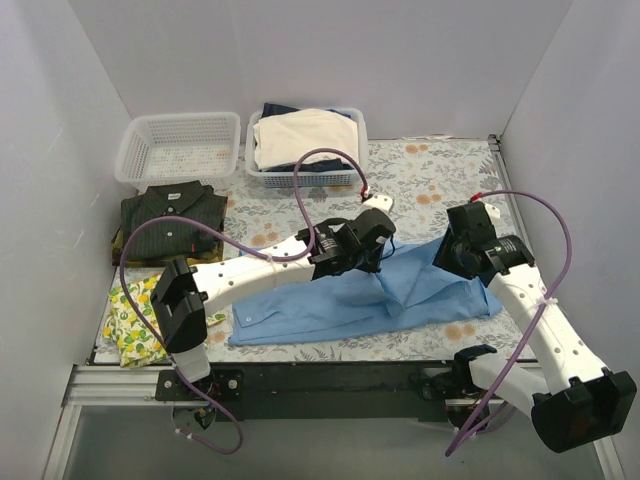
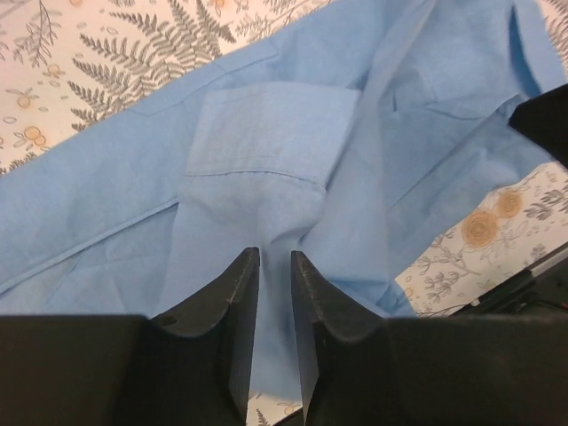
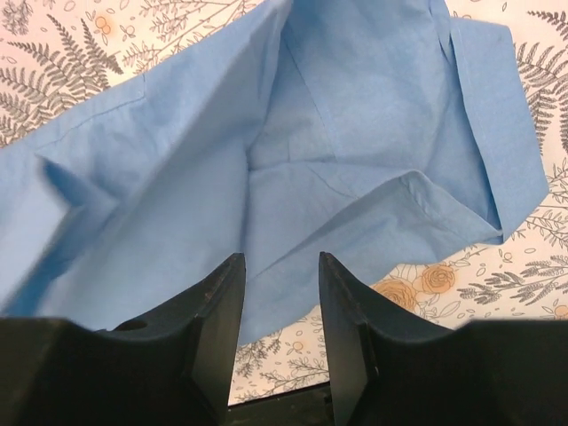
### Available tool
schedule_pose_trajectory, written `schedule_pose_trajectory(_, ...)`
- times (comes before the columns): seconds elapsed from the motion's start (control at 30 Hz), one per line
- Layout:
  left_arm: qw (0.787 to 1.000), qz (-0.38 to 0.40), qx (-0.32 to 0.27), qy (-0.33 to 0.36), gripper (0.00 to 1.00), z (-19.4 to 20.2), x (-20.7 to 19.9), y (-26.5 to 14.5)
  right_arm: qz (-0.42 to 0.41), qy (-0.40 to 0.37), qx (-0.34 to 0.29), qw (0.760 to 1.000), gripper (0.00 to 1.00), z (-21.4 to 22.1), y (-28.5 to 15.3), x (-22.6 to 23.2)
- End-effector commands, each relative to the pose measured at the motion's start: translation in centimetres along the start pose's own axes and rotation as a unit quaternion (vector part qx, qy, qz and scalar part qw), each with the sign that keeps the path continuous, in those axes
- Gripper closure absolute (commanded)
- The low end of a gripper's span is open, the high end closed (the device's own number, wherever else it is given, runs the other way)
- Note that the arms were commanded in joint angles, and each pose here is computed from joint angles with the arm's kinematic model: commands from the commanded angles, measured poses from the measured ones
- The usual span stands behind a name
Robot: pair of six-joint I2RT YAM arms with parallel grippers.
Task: Fold and stack the long sleeve shirts
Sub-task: Fold the shirt
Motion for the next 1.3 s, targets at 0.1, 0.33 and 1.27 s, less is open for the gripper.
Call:
schedule_pose_trajectory(0.1,1.000,0.016,0.022,0.009,0.78,2.0,-0.7,0.1,-0.035,0.025,-0.093,0.995,0.54,-4.7,-1.4,1.6)
schedule_pose_trajectory(0.33,0.999,0.014,0.033,0.006,0.58,3.5,-0.9,0.9,-0.042,0.000,-0.056,0.998,0.54,-6.0,2.4,4.0)
schedule_pose_trajectory(1.27,0.995,-0.044,0.080,-0.033,0.35,3.7,-0.9,8.5,-0.052,-0.023,0.176,0.983,0.69,7.8,6.4,0.8)
Point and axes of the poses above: each gripper's point midway between its finger pads, its own y axis out along the fingers, its own x axis along the line the jaws close on, z = x × y, the point moved 2 cm from there along -y, back along the fingers, and after that the axes turned 2 degrees about -y, right-handed, at the moved point
